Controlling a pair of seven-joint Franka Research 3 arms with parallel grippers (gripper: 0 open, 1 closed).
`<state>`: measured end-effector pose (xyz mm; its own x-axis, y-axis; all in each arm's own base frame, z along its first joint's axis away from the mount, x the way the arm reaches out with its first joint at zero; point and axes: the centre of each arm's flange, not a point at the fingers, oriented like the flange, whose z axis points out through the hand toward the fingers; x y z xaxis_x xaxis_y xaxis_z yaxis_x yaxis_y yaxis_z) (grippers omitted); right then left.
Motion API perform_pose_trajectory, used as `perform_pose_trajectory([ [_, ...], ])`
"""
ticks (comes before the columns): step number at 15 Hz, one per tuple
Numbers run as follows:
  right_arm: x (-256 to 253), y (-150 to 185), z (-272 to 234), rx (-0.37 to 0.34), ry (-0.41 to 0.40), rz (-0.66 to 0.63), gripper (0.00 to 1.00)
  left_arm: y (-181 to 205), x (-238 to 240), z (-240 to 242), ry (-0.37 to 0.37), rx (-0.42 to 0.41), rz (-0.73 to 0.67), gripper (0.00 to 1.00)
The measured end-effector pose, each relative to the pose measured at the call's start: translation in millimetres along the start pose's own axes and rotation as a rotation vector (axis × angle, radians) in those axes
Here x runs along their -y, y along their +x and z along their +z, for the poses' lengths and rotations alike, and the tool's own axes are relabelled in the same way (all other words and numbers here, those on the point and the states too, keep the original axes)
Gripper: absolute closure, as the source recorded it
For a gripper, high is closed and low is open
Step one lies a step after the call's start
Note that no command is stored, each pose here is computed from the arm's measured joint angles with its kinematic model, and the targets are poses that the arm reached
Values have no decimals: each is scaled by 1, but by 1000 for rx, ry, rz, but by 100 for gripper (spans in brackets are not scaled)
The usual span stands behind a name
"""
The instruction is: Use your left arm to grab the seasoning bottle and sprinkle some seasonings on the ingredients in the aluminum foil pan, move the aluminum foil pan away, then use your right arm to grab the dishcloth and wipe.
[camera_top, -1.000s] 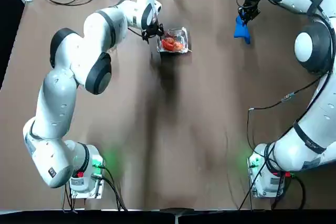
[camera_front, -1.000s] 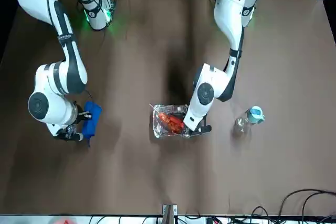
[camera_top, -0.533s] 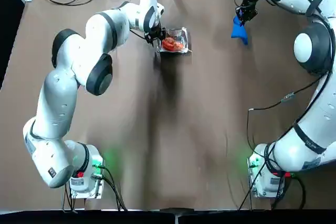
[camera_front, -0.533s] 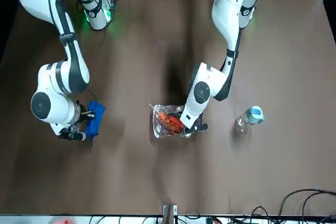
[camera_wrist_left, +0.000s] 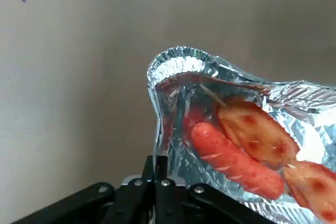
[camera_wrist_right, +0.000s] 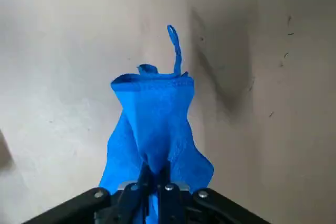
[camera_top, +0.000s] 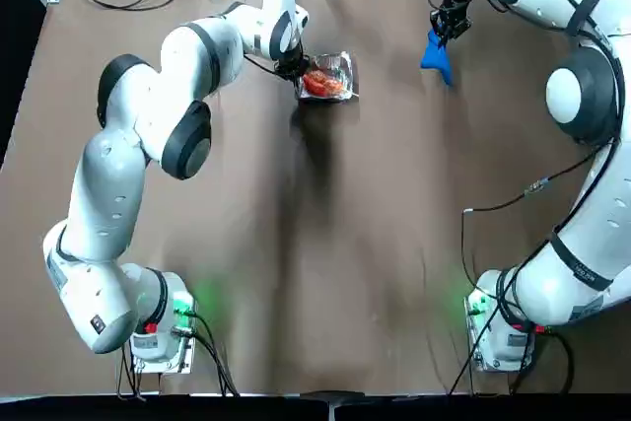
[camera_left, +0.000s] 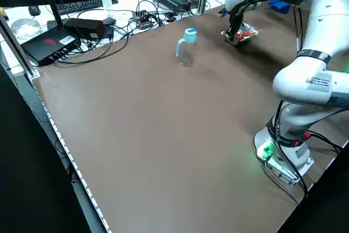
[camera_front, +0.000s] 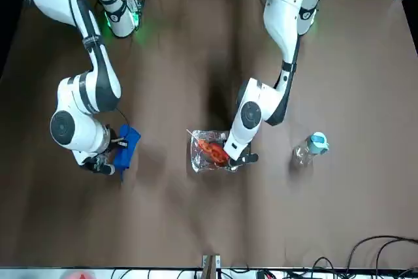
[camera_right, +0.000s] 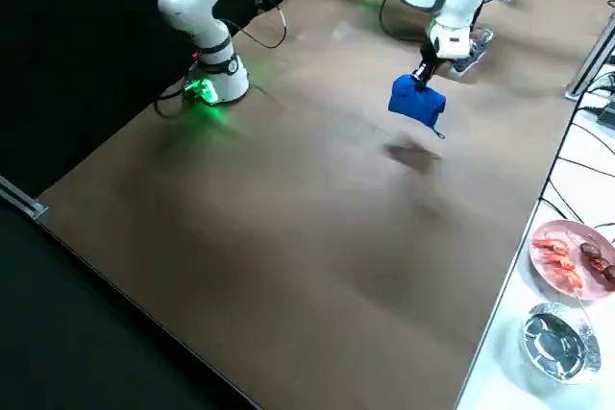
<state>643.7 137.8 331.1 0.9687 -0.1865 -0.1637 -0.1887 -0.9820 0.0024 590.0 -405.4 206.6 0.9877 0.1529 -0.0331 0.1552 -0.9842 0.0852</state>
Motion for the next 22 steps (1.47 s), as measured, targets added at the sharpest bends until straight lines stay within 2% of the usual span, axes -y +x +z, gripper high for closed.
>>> perform_pose_trajectory([
  [8,37,-14,-2,-13,-3,89,93,2,1,-9,-9,-4,9,98],
  [11,56,-22,0,-16,-5,148,93,-10,2,-24,-24,14,32,98],
  [17,129,-36,37,-17,-31,285,93,-87,7,-63,-65,111,121,98],
  [20,149,-41,50,-18,-39,320,93,-144,18,-66,-54,183,167,98],
  [22,166,-48,52,-43,-21,348,93,-179,24,-59,-33,226,191,98],
])
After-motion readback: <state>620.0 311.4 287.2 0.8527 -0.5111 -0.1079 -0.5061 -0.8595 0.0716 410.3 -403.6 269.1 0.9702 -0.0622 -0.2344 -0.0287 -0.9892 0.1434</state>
